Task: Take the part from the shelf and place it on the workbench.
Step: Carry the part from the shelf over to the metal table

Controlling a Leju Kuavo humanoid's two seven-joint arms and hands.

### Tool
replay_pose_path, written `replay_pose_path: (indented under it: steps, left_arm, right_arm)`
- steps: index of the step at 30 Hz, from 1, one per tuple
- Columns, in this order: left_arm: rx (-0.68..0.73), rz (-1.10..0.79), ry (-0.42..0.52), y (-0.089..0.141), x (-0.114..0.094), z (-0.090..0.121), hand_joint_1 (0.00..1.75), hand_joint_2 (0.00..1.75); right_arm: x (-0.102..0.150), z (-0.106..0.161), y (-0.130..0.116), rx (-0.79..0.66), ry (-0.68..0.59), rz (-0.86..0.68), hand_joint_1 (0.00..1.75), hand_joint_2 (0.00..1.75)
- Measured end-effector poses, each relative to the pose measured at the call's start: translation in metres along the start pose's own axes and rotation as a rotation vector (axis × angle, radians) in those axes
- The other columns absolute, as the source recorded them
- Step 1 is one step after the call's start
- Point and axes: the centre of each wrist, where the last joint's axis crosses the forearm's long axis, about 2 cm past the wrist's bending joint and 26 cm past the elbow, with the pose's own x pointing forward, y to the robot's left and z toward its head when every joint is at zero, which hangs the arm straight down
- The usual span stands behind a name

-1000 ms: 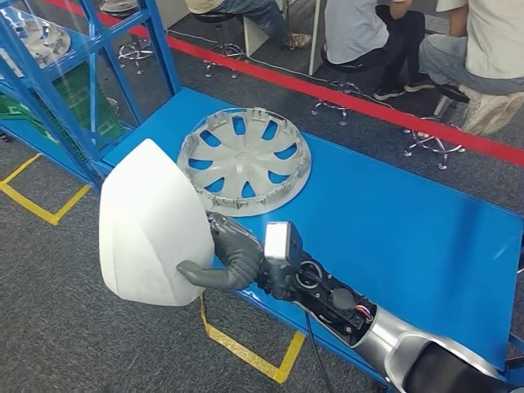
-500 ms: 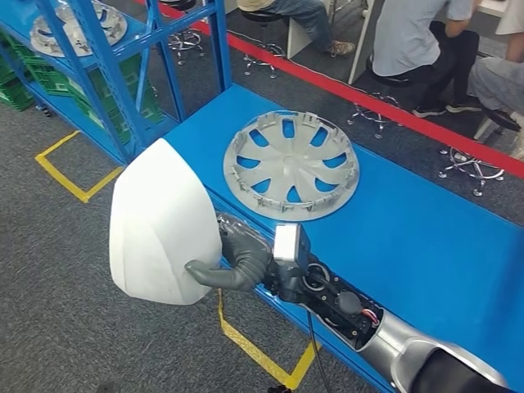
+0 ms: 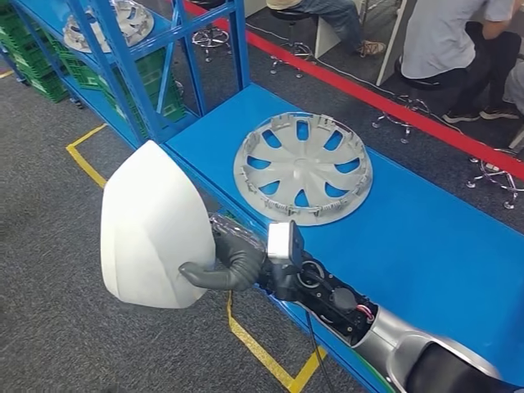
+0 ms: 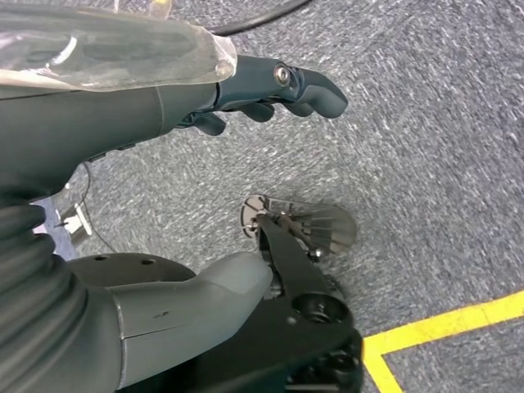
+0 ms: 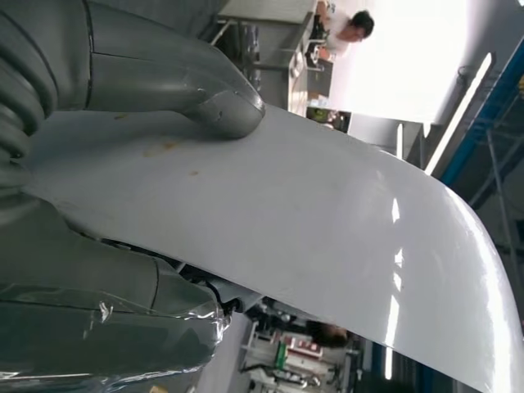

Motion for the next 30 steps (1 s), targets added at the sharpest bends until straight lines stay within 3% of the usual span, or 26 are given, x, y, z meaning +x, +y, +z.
replay_pose_path:
  steps: [6,30]
  left_arm:
    - [-0.007,-0.006,-0.016,-0.0026,0.0088,-0.0022,0.00,1.75]
    - [-0.013,-0.007,-0.007,-0.0060,0.0060,-0.0010,0.00,1.75]
  right_arm:
    - [0.0004,-0.0009,-0.0004,-0.001,-0.005,0.000,1.75,1.75]
    - [-0.0004,0.0016,0.0007,0.001,-0.020,-0.019,1.75,1.75]
